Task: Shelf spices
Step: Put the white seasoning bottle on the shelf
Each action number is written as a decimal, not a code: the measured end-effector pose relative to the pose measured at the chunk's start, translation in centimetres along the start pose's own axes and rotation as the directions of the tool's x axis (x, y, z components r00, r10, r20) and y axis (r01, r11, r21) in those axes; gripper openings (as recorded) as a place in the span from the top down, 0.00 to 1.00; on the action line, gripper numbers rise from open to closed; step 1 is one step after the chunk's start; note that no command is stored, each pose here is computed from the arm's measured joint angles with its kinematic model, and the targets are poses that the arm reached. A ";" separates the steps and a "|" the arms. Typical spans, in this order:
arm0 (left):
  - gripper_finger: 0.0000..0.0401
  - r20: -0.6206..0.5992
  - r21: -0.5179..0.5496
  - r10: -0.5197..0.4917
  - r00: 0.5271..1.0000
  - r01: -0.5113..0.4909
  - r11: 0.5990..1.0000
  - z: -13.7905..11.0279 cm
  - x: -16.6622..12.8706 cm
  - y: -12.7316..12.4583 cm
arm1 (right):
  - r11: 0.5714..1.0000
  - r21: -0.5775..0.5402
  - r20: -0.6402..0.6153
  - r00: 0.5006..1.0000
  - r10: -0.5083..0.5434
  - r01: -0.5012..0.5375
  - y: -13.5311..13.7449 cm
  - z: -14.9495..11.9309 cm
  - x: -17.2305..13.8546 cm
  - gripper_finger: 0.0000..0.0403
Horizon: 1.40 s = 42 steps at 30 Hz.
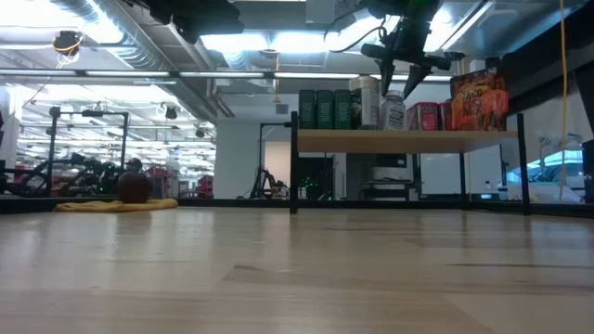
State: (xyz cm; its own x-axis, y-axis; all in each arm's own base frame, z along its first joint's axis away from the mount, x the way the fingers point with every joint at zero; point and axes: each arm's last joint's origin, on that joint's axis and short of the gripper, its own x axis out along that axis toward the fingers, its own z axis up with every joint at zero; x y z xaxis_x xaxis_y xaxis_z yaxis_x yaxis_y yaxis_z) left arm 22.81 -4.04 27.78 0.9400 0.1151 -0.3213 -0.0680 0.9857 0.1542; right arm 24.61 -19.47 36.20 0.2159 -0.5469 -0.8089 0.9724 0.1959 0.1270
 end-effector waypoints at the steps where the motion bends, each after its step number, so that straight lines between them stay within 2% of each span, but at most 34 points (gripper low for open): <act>1: 0.63 0.000 0.000 0.000 1.000 0.000 1.000 0.0 0.0 0.0 | 1.000 0.000 0.001 1.000 -0.001 0.001 0.0 0.0 0.0 0.45; 8: 0.63 0.000 0.000 0.000 1.000 0.000 1.000 0.0 0.0 0.0 | 1.000 -0.003 -0.001 1.000 0.001 -0.001 0.0 0.0 0.0 0.43; 17: 0.63 -0.001 0.000 0.000 1.000 0.000 1.000 0.0 0.0 0.0 | 1.000 -0.017 -0.014 1.000 0.013 -0.013 0.1 -0.1 0.1 0.28; 24: 0.63 -0.001 0.000 0.000 1.000 0.000 1.000 0.0 0.0 0.0 | 0.994 -0.102 0.017 0.999 0.035 -0.033 0.2 0.3 -0.3 0.26; 30: 0.63 -0.001 0.000 0.000 1.000 0.000 1.000 0.0 0.0 0.0 | 0.982 -0.182 0.022 0.998 0.060 -0.055 0.1 1.2 -3.0 0.26; 35: 0.63 -0.004 0.002 -0.002 1.000 0.002 1.000 0.0 0.0 0.0 | 0.950 -0.313 -0.009 1.000 -0.010 0.007 0.5 -0.1 -5.1 0.26; 42: 0.63 -0.006 0.002 -0.001 1.000 0.001 1.000 -0.1 0.0 0.0 | 0.857 -0.507 -0.001 0.994 -0.114 0.097 1.8 -3.1 -4.7 0.26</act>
State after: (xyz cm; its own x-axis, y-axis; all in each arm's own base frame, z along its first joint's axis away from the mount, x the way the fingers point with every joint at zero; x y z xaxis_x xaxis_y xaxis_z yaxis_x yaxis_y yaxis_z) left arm 22.79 -4.07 27.72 0.9380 0.1144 -0.3271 -0.0658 0.9856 0.1560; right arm 25.09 -14.03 38.45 0.1038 -0.5646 -0.8188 0.8089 0.5269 -0.2608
